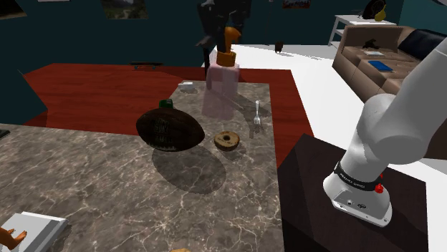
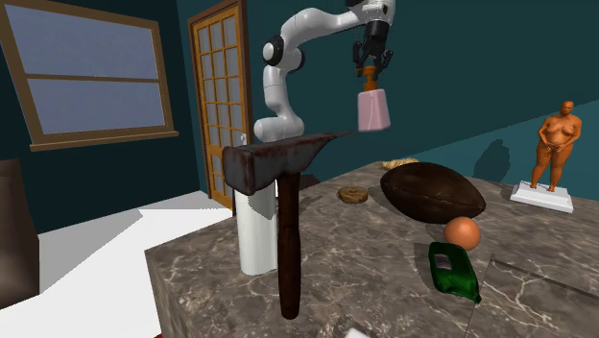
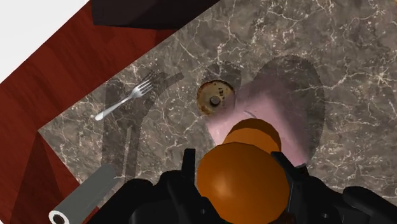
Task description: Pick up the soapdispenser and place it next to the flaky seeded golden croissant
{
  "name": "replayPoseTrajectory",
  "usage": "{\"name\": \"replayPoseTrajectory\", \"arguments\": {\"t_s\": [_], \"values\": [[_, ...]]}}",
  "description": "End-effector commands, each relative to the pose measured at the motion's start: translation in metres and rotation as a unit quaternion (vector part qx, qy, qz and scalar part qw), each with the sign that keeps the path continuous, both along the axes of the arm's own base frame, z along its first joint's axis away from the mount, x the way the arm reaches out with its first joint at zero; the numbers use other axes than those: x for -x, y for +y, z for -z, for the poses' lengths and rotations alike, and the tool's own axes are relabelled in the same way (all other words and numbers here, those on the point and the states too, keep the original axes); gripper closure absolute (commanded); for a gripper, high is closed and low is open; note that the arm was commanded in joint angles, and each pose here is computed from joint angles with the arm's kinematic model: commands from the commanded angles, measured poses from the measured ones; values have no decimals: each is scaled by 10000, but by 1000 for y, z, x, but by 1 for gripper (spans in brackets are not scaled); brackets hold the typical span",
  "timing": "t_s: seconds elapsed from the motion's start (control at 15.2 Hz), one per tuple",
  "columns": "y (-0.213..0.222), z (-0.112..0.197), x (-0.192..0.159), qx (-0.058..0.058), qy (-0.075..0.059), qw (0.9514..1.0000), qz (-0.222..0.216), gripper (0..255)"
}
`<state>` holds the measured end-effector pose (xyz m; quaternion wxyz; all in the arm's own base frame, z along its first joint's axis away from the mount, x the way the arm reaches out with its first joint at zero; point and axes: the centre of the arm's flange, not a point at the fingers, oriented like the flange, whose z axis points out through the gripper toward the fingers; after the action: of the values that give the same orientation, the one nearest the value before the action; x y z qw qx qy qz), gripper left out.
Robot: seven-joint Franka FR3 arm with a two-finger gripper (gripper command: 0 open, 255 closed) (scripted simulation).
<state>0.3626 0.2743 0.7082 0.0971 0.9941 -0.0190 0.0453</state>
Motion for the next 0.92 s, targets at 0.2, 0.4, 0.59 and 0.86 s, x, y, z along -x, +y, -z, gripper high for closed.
{"name": "replayPoseTrajectory", "arguments": {"t_s": [0.2,0.4,0.59,0.86], "values": [[47,13,46,1,0,10000,6,255],[74,21,73,1,0,10000,6,255],[102,30,100,1,0,10000,6,255],[139,41,136,1,0,10000,6,255]]}}
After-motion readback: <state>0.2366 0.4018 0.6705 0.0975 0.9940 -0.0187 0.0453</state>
